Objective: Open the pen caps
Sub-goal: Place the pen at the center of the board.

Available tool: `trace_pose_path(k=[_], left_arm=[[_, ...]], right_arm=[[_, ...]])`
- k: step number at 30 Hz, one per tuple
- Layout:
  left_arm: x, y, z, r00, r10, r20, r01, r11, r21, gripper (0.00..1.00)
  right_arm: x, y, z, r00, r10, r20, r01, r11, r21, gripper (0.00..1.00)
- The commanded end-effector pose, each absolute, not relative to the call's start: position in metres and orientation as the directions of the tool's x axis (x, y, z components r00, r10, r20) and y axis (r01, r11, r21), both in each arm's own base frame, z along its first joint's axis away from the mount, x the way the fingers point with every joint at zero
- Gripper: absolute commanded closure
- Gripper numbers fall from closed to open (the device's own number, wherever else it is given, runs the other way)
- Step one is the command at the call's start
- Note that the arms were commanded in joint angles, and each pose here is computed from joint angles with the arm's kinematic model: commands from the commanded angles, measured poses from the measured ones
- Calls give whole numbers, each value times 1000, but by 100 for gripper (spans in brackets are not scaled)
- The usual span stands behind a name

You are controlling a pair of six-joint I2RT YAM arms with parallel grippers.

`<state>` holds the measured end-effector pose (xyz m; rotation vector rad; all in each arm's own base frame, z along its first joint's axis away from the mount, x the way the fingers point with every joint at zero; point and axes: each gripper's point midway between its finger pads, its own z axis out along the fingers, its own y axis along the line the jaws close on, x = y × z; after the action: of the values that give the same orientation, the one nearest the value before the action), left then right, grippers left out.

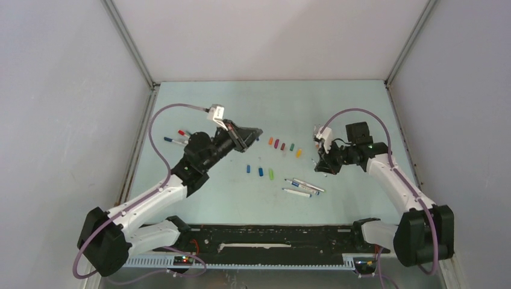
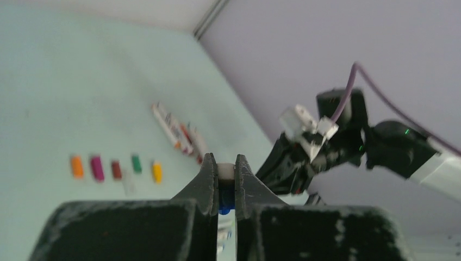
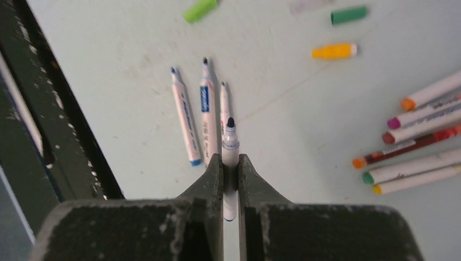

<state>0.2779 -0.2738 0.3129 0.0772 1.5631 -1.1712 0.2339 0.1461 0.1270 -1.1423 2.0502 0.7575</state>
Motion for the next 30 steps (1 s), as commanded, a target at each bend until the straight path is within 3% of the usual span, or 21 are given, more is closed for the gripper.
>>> trace_pose_path(k=[1,14,30], left_arm=[[263,-280,259,-525,-438,-730,535,497,-683,100],[247,-324,189,-685,-313,-658,456,519,-723,100],[241,-352,154,-756,-285,-589,380,541,-750,100]], right_arm=[[250,129,110,-409,-593,-693,-867,488,94,93],[250,124,55,-522,-694,-495,-841,516,162,89],[236,133,28,-536,-756,-376,-844,486,226,81]])
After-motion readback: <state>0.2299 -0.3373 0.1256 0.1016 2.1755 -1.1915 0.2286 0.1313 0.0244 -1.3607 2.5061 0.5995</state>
